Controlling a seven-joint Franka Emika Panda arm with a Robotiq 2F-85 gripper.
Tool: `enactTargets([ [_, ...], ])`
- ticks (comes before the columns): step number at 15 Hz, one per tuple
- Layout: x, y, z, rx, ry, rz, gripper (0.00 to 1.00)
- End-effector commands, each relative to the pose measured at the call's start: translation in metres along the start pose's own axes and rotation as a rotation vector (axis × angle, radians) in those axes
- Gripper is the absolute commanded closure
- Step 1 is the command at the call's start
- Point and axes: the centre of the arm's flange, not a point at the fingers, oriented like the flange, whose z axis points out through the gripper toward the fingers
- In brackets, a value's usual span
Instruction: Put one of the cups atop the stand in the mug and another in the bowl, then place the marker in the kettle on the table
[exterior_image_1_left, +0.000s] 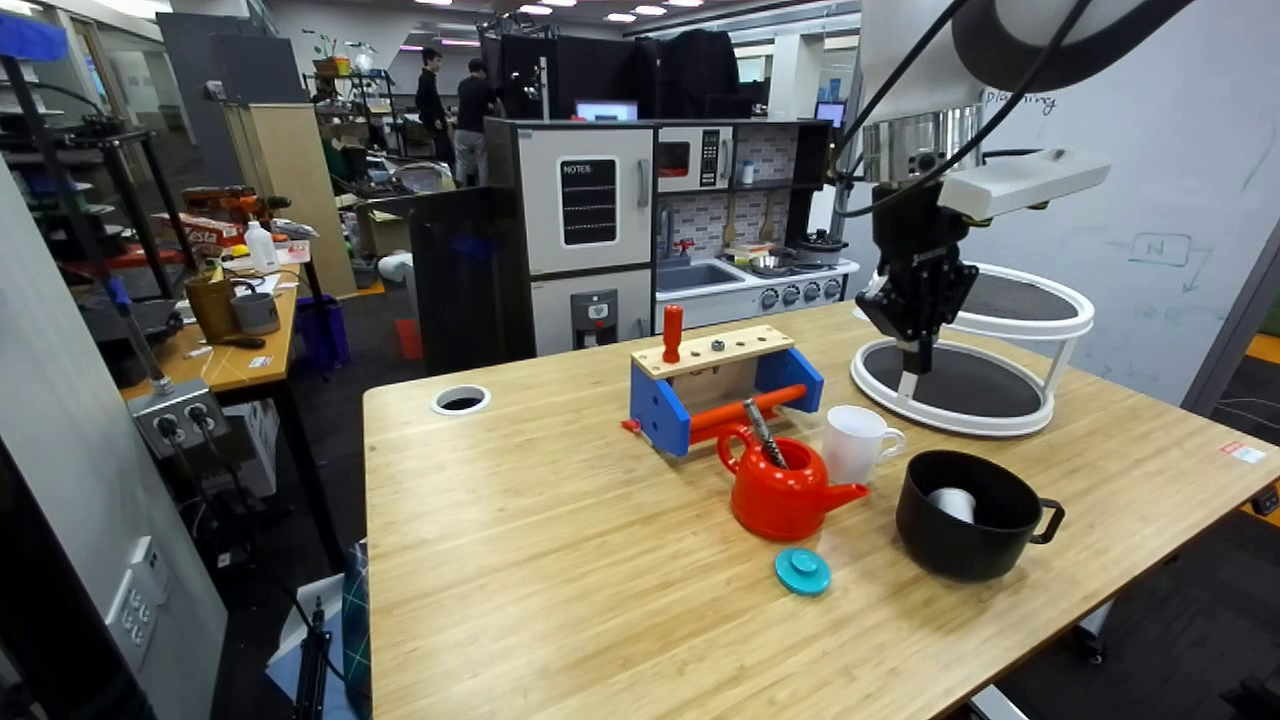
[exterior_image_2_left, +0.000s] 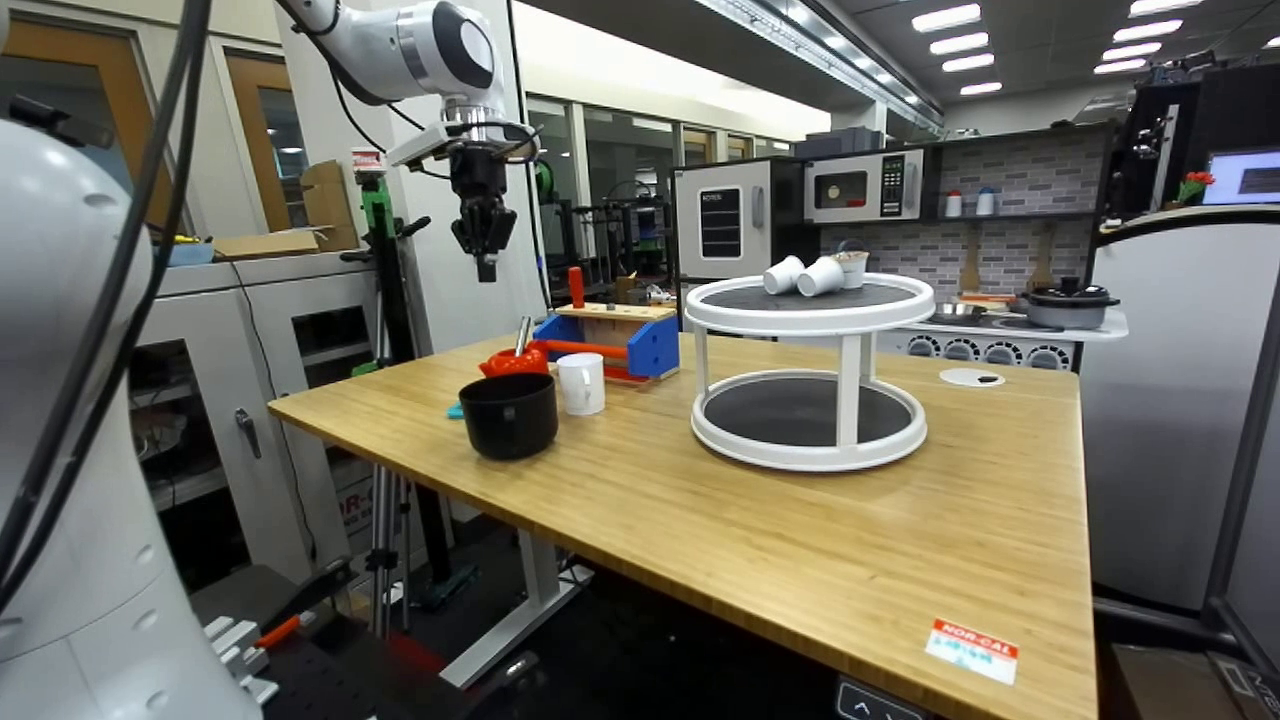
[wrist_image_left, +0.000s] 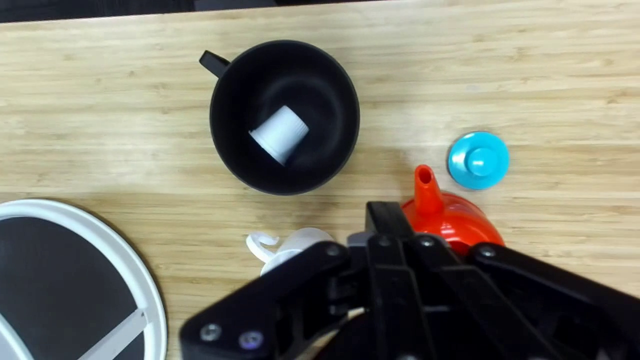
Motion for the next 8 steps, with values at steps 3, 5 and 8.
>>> enactTargets([
  [3,-0.0006,0.0045,0.0042,0.009,-0.007,-0.023,0.99],
  [5,-0.0008,0.0039,0.0042,0.010,-0.006,-0.025,0.99],
  [8,-0.0004,0.0068,0.0052,0.007,-0.012,-0.015,0.74],
])
